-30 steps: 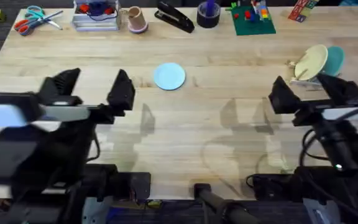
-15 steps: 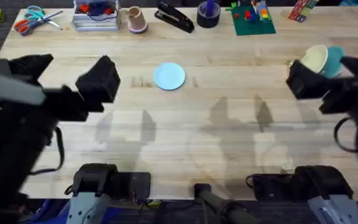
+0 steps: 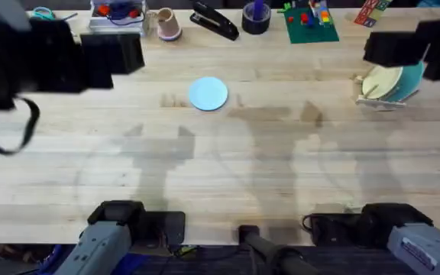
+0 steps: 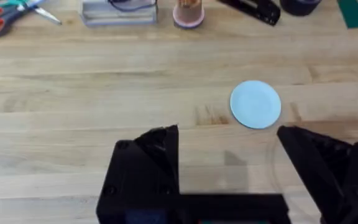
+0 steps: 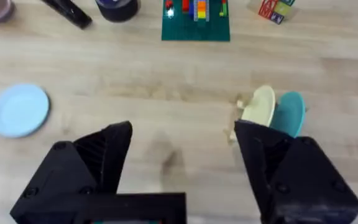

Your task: Pick up the plates from the table one by one and place each into a slot on the dish rack.

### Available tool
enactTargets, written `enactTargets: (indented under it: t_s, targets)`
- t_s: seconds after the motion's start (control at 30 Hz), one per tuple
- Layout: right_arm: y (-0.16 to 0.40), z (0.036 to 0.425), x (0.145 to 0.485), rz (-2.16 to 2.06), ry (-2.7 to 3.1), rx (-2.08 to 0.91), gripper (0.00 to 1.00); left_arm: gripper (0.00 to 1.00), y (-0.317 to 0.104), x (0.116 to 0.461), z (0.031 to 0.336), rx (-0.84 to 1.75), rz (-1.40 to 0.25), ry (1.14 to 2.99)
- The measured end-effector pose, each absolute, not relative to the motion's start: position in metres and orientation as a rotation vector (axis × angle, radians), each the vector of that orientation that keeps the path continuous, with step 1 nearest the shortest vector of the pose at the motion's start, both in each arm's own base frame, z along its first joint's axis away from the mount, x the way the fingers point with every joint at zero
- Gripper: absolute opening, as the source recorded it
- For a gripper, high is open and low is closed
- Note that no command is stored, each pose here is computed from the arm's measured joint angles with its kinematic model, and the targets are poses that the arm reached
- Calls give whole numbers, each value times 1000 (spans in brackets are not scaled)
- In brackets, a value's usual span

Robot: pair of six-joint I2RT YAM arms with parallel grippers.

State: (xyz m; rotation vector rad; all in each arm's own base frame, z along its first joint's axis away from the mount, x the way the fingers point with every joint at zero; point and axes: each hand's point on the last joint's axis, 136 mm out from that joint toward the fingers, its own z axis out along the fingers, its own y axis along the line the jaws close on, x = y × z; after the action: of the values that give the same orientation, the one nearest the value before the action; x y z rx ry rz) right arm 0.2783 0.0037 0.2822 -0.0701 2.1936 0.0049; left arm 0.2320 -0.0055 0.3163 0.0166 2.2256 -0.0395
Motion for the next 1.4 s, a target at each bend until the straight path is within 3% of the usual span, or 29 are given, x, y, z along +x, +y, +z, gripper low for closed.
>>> enactTargets:
  t_s: [0.23, 0.63, 0.97, 1.0, 1.17, 1.23, 1.4]
  targets:
    - [4, 283, 291, -10, 2355, -126, 992, 972, -6, 253, 320, 15, -46, 2381]
    - [3, 272, 300, -17, 2490, -176, 993, 972, -10, 267, 294, 16, -82, 2653]
    - [3, 271, 298, -48, 2488, -269, 995, 969, -10, 269, 289, 15, -84, 2675]
    - [3, 271, 298, -49, 2488, -272, 993, 925, -10, 269, 289, 18, -83, 2676]
    - [3, 271, 298, -49, 2488, -274, 993, 131, -10, 268, 289, 15, -86, 2682]
    - [3, 271, 298, -49, 2488, -273, 995, 50, -11, 266, 288, 24, -88, 2689]
    - [3, 271, 298, -49, 2488, -273, 995, 41, -13, 264, 287, 24, -108, 2698]
